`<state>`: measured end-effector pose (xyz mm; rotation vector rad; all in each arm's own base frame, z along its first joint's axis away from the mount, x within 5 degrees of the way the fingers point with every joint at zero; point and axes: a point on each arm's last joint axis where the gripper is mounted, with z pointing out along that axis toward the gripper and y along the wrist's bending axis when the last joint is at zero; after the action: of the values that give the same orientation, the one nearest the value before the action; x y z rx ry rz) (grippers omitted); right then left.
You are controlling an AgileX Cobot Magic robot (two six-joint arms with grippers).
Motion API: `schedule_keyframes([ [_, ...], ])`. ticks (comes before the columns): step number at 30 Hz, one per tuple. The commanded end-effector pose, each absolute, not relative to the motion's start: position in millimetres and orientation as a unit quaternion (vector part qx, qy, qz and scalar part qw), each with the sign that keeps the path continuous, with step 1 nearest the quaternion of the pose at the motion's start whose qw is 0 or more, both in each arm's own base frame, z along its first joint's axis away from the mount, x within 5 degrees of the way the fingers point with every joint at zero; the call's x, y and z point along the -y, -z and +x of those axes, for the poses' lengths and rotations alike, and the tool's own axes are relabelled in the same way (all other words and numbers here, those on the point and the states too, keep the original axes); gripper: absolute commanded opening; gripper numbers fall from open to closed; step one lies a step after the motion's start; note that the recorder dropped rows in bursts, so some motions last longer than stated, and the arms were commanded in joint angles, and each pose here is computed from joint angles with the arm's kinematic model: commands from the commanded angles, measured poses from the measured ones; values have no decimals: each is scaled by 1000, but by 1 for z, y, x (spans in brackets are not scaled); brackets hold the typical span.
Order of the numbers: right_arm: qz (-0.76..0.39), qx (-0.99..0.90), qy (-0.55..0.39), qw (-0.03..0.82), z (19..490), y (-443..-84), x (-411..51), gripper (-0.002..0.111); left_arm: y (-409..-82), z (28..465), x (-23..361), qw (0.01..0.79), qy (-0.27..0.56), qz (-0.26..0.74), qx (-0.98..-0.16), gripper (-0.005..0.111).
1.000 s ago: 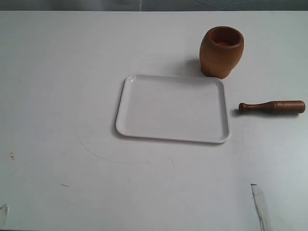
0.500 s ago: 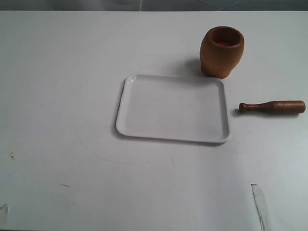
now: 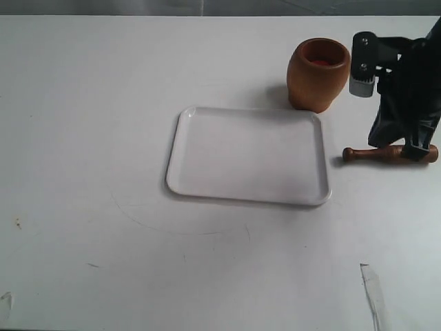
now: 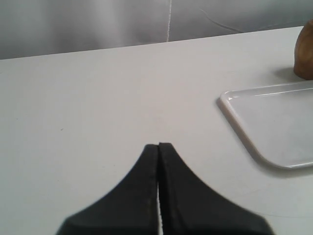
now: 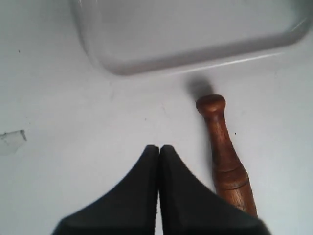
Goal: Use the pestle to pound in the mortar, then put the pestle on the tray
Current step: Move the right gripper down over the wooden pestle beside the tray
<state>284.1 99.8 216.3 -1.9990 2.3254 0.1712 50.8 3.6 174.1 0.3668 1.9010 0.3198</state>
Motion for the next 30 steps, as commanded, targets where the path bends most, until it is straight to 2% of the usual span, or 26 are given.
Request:
schedule_keyframes([
  [1, -670, -741, -18, 19, 294, -204, -96, 0, -174, 51, -3, 559, -128, 153, -805, 0],
  [8, -676, -737, -11, 6, 303, -183, -97, 2, -174, 51, -3, 559, -128, 153, -805, 0],
  [11, -679, -734, -13, 0, 306, -175, -98, 15, -174, 51, -3, 559, -128, 153, -805, 0],
  [17, -679, -734, 0, 22, 315, -165, -100, 50, -174, 51, -3, 559, -128, 153, -805, 0],
  [20, -679, -733, 5, 29, 318, -159, -101, 59, -174, 51, -3, 559, -128, 153, -805, 0],
  [30, -684, -728, 18, 38, 329, -137, -102, 60, -174, 51, -3, 559, -128, 153, -805, 0],
])
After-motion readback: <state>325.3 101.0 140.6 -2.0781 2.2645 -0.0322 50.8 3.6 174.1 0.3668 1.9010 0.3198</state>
